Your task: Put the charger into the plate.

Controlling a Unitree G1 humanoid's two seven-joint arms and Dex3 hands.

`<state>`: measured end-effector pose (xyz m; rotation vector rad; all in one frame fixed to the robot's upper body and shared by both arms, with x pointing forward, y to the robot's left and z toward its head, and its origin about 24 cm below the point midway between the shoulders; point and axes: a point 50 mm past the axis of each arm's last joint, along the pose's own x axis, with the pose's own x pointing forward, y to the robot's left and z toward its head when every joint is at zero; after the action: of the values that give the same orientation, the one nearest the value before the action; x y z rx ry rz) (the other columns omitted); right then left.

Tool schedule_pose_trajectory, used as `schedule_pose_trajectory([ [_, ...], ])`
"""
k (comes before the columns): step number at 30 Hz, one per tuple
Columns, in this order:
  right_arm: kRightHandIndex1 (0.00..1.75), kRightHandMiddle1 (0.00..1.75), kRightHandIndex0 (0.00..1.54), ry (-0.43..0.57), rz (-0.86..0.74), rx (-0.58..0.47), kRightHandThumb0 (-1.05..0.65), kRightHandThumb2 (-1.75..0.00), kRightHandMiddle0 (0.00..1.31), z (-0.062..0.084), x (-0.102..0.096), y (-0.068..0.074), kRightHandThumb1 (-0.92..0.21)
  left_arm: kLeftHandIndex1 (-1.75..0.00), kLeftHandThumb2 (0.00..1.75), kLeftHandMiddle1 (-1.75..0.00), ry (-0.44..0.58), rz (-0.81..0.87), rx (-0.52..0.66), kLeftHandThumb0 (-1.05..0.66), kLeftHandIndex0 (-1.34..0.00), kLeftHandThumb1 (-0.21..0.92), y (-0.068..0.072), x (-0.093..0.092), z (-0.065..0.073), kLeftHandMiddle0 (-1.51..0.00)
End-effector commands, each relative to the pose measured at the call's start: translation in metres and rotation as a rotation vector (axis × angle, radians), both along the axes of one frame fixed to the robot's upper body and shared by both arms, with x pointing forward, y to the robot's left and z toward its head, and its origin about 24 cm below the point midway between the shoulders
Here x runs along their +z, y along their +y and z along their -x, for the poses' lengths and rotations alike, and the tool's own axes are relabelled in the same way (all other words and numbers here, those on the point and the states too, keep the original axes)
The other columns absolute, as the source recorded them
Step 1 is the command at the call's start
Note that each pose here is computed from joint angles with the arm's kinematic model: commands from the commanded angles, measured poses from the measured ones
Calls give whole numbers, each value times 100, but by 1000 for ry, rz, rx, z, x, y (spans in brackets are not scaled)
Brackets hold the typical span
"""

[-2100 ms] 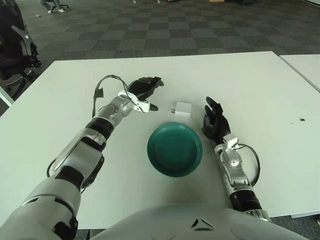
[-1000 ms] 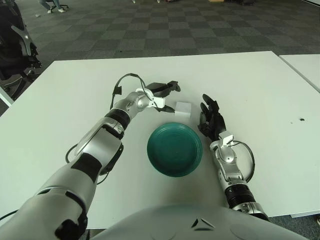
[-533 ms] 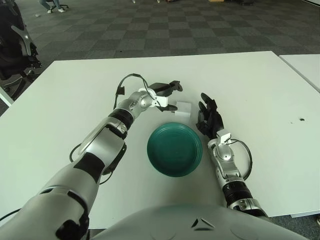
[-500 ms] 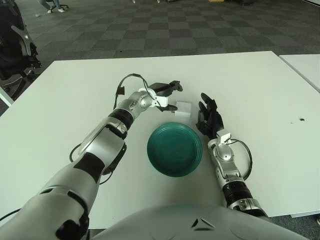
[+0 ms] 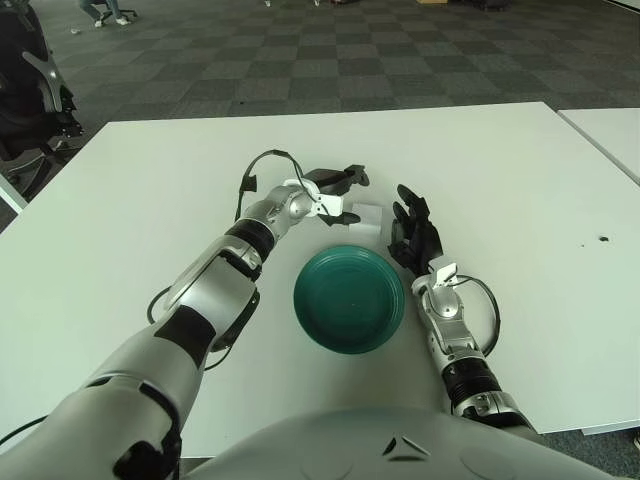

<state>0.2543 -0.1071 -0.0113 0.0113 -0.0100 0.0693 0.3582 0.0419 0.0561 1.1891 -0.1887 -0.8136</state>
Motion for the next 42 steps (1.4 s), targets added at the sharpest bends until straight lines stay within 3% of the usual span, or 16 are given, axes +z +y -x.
schedule_pose_trajectory([
  [1,1,46,21,513,9,10,-82,-73,0,90,-96,11,-92,-97,80,-2,-17,-67,-16,-105,0,92,-7,11,-7,-34],
  [19,1,45,22,521,-13,-29,-81,-70,0,92,-96,11,-92,-104,78,-4,74,-165,-59,-105,-1,92,-16,-14,6,-38],
  [37,0,36,13,444,-34,-208,-74,-73,0,95,-85,-3,-92,-108,75,-6,122,-231,-51,-105,-5,92,-14,-31,13,-40],
  [42,0,36,12,409,-40,-234,-70,-73,0,103,-78,-6,-92,-109,74,-7,132,-249,-43,-105,-5,92,-13,-34,14,-41],
])
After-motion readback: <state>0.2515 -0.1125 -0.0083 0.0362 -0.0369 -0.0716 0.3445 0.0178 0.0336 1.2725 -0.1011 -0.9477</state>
